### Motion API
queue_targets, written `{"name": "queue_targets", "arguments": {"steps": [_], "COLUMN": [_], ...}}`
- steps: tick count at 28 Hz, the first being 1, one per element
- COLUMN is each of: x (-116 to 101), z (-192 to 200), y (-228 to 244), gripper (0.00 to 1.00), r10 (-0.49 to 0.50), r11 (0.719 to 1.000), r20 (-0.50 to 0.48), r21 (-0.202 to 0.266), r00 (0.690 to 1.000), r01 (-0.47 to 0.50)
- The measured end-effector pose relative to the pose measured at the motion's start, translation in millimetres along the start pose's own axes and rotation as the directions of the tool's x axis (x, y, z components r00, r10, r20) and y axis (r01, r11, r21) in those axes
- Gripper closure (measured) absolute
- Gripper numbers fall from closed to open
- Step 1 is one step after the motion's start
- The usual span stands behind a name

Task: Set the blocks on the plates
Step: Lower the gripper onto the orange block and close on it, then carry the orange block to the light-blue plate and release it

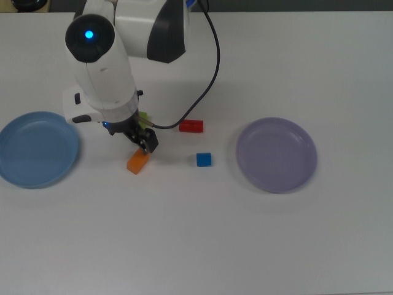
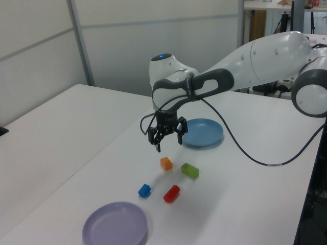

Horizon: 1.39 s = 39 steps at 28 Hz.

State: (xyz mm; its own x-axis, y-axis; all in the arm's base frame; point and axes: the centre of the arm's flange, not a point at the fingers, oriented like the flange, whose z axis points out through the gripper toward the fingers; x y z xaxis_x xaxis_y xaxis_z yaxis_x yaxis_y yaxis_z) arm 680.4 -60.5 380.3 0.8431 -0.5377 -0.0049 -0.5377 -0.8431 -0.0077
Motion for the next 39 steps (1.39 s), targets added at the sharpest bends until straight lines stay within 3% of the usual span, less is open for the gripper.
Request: {"name": "queue_targets", "arguments": {"steps": [13,15,19,23,24,31,39], "x": [-2.4,-3.2,-2.9,-1.8,-1.7,-1.7,-1.9], "z": [39.6,43.4,50.6,56.0,56.7,57.5,63.2], "y": [-8.3,-9.6,-10.3,-10.9,-10.9,-10.9,-10.5], "gripper": [0.05,0.11,0.13,0.26,0.34,0.34,0.64], "r10": [0.005,0.006,0.006,0.006,0.006,0.006,0.004], "r11": [0.999,0.999,0.999,0.999,0.999,0.999,0.999], "r20": [-0.029,-0.025,-0.022,-0.026,-0.026,-0.025,-0.019], "r21": [-0.034,-0.037,-0.039,-0.038,-0.038,-0.039,-0.047], "r00": [1.0,1.0,1.0,1.0,1.0,1.0,1.0], "r01": [-0.006,-0.007,-0.007,-0.007,-0.007,-0.007,-0.005]}}
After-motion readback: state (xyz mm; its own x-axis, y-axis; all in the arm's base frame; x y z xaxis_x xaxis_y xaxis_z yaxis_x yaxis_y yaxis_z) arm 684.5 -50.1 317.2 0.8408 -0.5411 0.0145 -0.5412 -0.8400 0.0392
